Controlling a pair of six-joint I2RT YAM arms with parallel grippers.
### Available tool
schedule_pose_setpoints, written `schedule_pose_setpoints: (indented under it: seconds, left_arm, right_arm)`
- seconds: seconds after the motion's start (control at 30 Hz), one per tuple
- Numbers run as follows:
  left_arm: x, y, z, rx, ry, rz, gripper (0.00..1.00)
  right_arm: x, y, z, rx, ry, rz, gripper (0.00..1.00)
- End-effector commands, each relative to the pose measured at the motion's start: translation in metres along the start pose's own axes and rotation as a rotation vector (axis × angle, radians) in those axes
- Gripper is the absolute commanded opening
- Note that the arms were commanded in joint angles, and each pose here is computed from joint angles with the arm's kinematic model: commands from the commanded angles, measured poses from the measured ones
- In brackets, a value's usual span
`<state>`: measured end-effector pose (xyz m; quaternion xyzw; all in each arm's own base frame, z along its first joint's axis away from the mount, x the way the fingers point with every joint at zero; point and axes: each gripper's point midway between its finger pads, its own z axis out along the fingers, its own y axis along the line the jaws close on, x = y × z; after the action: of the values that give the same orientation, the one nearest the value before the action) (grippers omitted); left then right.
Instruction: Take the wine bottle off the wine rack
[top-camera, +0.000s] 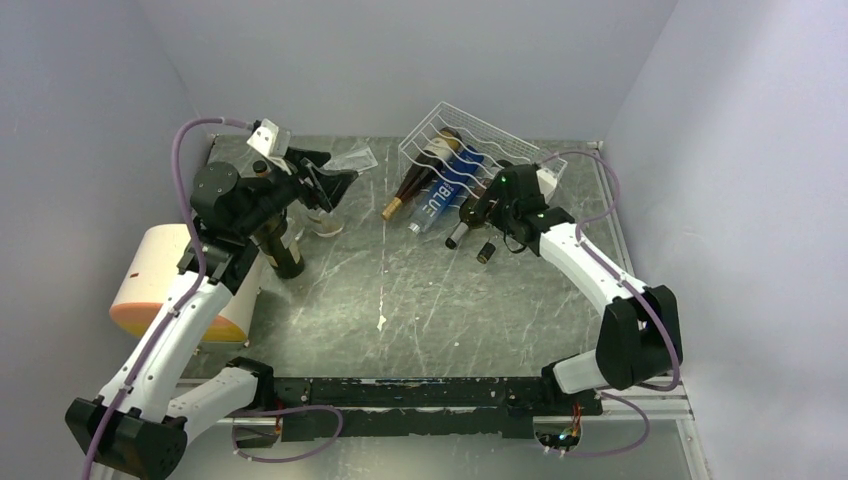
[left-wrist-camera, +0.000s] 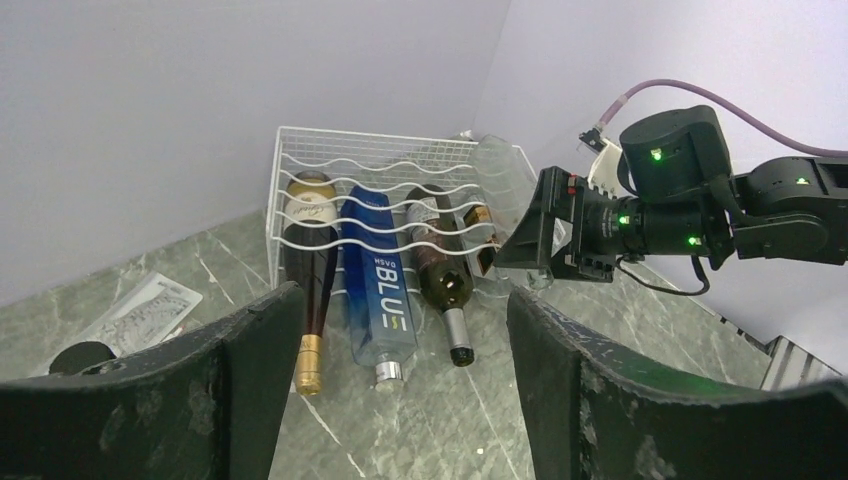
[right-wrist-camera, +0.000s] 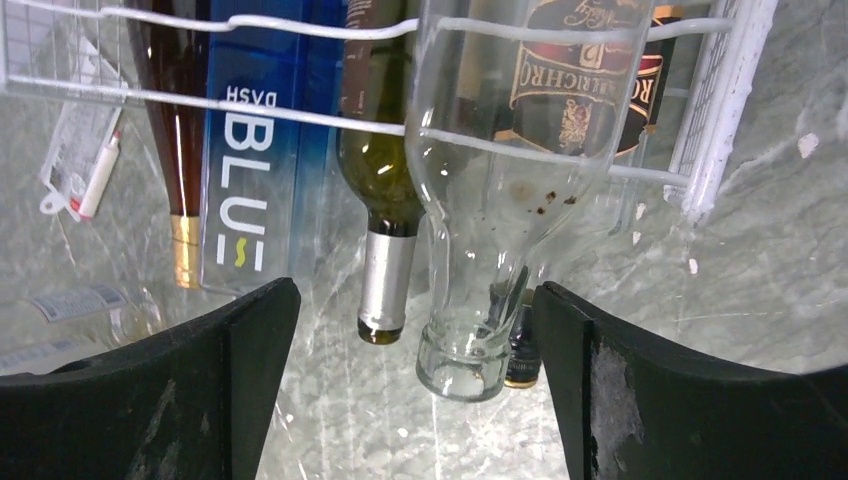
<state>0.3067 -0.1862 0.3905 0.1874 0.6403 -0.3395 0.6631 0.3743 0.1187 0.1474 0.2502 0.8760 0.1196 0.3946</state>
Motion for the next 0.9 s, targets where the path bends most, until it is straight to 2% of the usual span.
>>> schedule_pose_setpoints:
  seconds: [0.0, 0.2, 0.57, 0.73, 0.87]
  left_arm:
    - [-0.001, -0.006, 0.003, 0.041, -0.013, 0.024, 0.77]
    - [0.002, -0.002, 0.005, 0.022, 0.002, 0.024, 0.76]
    - [0.008, 0.005, 0.008, -0.01, 0.024, 0.021, 0.75]
    - [0.01, 0.007, 0.009, -0.015, 0.03, 0.02, 0.75]
    - [0.011, 0.008, 0.009, -0.021, 0.034, 0.021, 0.74]
  right_arm:
    - [-0.007, -0.01, 0.014, 0.053, -0.074, 0.143, 0.9]
    - [-0.003, -0.021, 0.031, 0.059, -0.108, 0.161, 0.68]
    - [-0.013, -0.015, 0.036, 0.03, -0.163, 0.185, 0.63]
    - [-0.011, -0.014, 0.036, 0.016, -0.161, 0.196, 0.53]
    - [-0.011, -0.013, 0.037, 0.003, -0.165, 0.214, 0.5]
